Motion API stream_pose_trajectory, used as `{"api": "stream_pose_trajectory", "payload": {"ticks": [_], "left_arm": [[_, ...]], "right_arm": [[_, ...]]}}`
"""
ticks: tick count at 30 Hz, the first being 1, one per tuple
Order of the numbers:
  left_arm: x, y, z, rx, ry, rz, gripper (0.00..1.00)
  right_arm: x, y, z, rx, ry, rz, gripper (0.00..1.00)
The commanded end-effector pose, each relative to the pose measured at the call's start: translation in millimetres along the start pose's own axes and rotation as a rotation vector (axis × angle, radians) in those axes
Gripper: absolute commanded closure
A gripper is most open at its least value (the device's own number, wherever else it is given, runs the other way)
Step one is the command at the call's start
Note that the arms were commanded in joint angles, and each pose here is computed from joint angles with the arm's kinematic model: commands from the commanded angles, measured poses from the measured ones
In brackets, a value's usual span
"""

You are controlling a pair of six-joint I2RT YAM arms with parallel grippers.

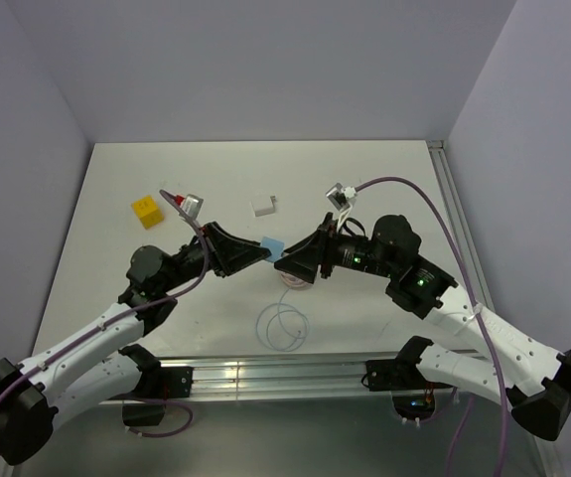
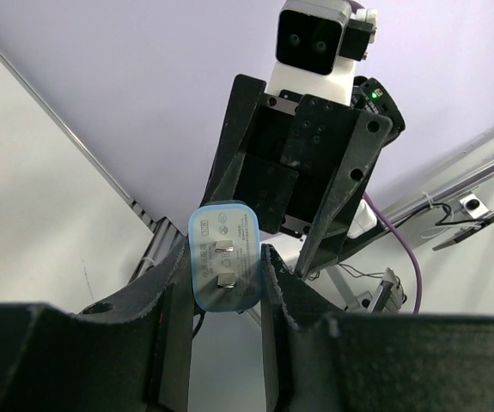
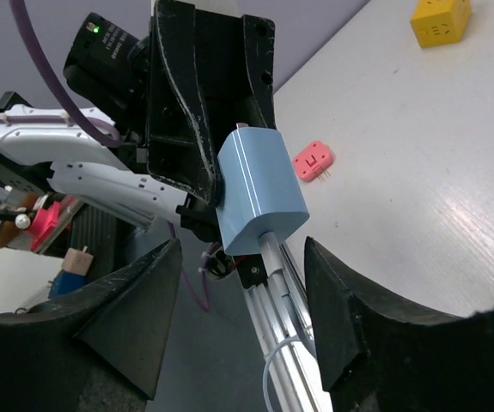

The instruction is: Insert the plug

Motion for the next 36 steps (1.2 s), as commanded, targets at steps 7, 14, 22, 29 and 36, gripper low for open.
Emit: {"api": "stream_pose_trajectory", "payload": {"ticks": [7, 14, 22, 29, 36], "left_arm": [[-6, -3, -21, 0.055, 0.123, -0.072, 1.0], [-6, -3, -17, 0.193, 0.084, -0.103, 1.0], [-10, -12, -8, 0.572, 0.044, -0.224, 0.99], [-5, -22, -9, 0.871, 0.114, -0.324, 1.0], [10, -23, -14, 0.982, 0.259, -0.345, 1.0]], "right_arm": [[1, -7, 0, 0.034, 0.009, -0.086, 0.35], [-14, -17, -3, 0.237, 0.263, -0.109, 0.22], [-36, -33, 20, 0.45, 0.272, -0.204, 0.02], [-21, -43, 35, 0.669, 0.08, -0.187, 0.03], [-4, -54, 34, 0.809, 0.056, -0.212, 0.09]]}}
Point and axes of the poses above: each gripper's point midway between its finger pads, its own x axis out along the fingers, its own z axis along the line the jaws close on, y = z × x, the point moved 9 cm from there along -x, back along the fingers, and after that the axes turned 5 degrees about -x, right-handed, at the moved point
